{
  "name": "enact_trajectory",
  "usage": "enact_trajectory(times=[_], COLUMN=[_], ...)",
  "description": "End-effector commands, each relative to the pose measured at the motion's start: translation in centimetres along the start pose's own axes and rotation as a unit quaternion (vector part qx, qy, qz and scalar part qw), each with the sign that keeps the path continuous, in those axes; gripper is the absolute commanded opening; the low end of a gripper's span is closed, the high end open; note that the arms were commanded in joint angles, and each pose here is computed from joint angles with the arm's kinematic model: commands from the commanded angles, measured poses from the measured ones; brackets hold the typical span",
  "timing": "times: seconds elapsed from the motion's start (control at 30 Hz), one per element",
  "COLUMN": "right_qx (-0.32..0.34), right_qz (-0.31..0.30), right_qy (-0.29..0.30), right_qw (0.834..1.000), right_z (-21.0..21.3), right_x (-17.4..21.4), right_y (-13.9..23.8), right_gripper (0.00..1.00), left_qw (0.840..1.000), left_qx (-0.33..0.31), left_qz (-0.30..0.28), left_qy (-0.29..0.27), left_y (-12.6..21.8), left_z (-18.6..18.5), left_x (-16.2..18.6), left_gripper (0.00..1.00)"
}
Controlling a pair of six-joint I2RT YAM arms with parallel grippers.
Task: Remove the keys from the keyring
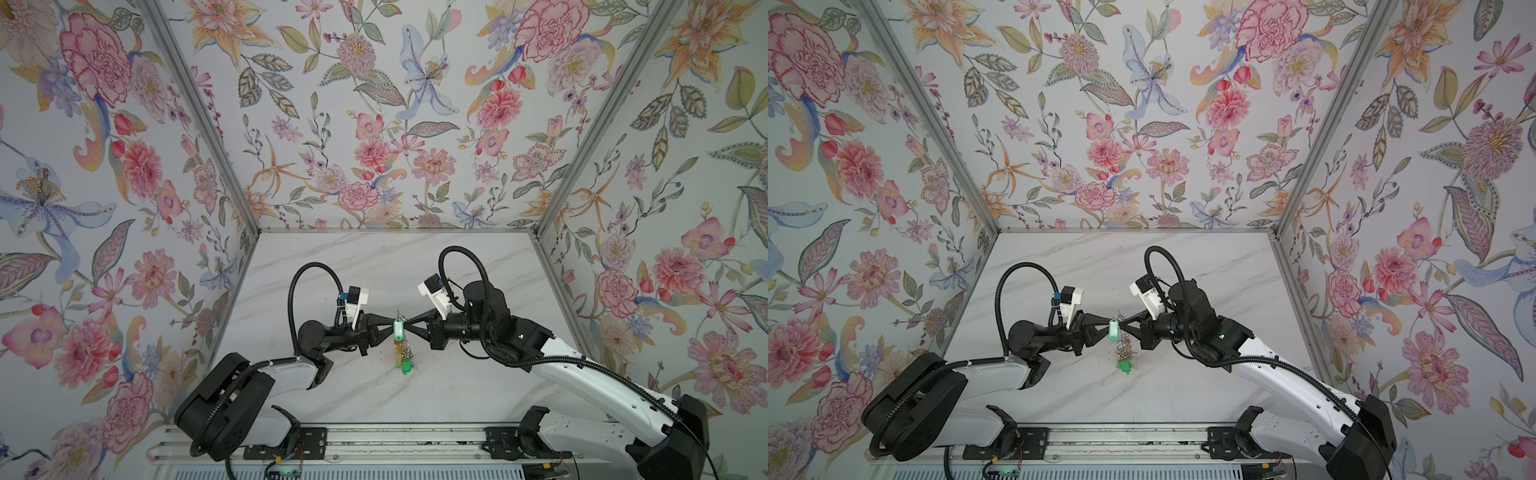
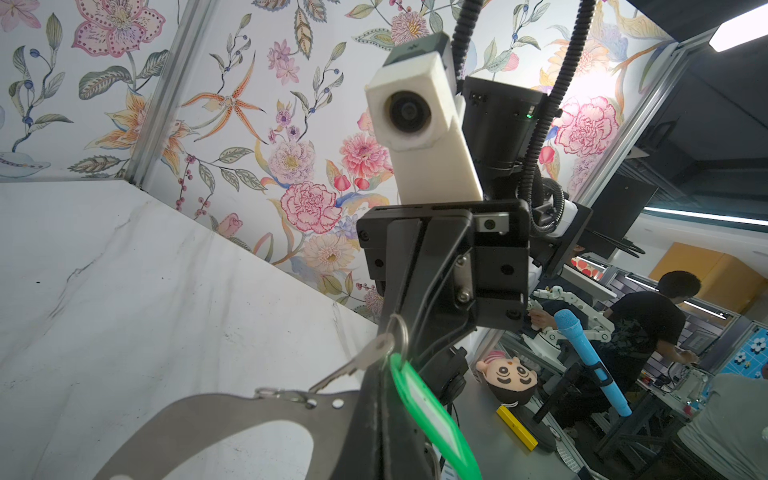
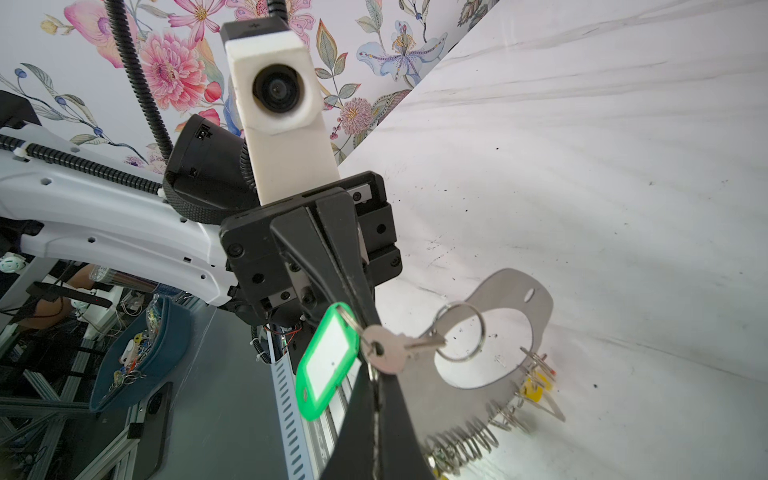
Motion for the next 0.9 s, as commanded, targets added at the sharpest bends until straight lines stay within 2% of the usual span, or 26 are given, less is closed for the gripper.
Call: enact_trajectory(times=[0.0, 0.03, 0.13, 0.27, 0.4, 0.53, 0.6, 0.67, 0.73, 0.87], right_qx=[-0.004, 0.000, 0.018, 0.056, 0.095, 0.153, 0.186, 0.245, 0.283, 0.285], right_qz=[-0.014, -0.010, 0.006, 0.041, 0.099, 0.188, 0.228, 0.270, 0.294, 0.285], right_qy=[0.018, 0.020, 0.025, 0.035, 0.045, 0.072, 0.092, 0.115, 0.126, 0.125], right_qw=[1.000, 1.000, 1.000, 0.997, 0.989, 0.967, 0.951, 0.924, 0.904, 0.906], right_z=[1.2, 1.2, 1.0, 0.5, 0.0, -0.6, -0.9, -2.0, -2.8, -2.6], right_x=[-1.4, -1.3, -1.2, -0.8, -0.1, 1.3, 1.9, 2.4, 2.3, 1.3], right_y=[0.9, 1.1, 1.3, 1.7, 1.3, -0.9, -2.0, -2.3, -2.1, -1.8], right_gripper=[0.00, 0.00, 0.00, 0.00, 0.00, 0.00, 0.00, 0.00, 0.00, 0.00], left_qw=[0.988, 0.988, 0.989, 0.990, 0.991, 0.990, 0.989, 0.987, 0.987, 0.984], left_qx=[0.064, 0.062, 0.050, 0.024, -0.001, -0.032, -0.045, -0.054, -0.076, -0.102], left_qz=[-0.072, -0.072, -0.074, -0.079, -0.080, -0.075, -0.077, -0.084, -0.078, -0.068], left_qy=[-0.120, -0.119, -0.116, -0.111, -0.110, -0.112, -0.115, -0.124, -0.119, -0.129], left_y=[0.4, 0.4, 0.7, 1.4, 2.2, 3.0, 3.5, 3.8, 4.6, 5.0], left_z=[-3.5, -3.4, -2.8, -1.9, -1.0, 0.1, 0.4, 0.4, 0.9, 1.4], left_x=[-2.7, -2.7, -2.4, -1.8, -1.2, -0.3, -0.2, -0.6, 0.2, 0.5], left_gripper=[0.00, 0.05, 0.31, 0.46, 0.49, 0.51, 0.51, 0.51, 0.52, 0.52])
Point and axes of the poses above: each gripper's point midway between its finger pads, its own y axis back along the fingers, its own z axis along the line the jaws close on, x = y × z, the point moved 4 cm from there along y, back along the fingers, and after that the axes turned 6 degrees about y, right-handed, at the moved point
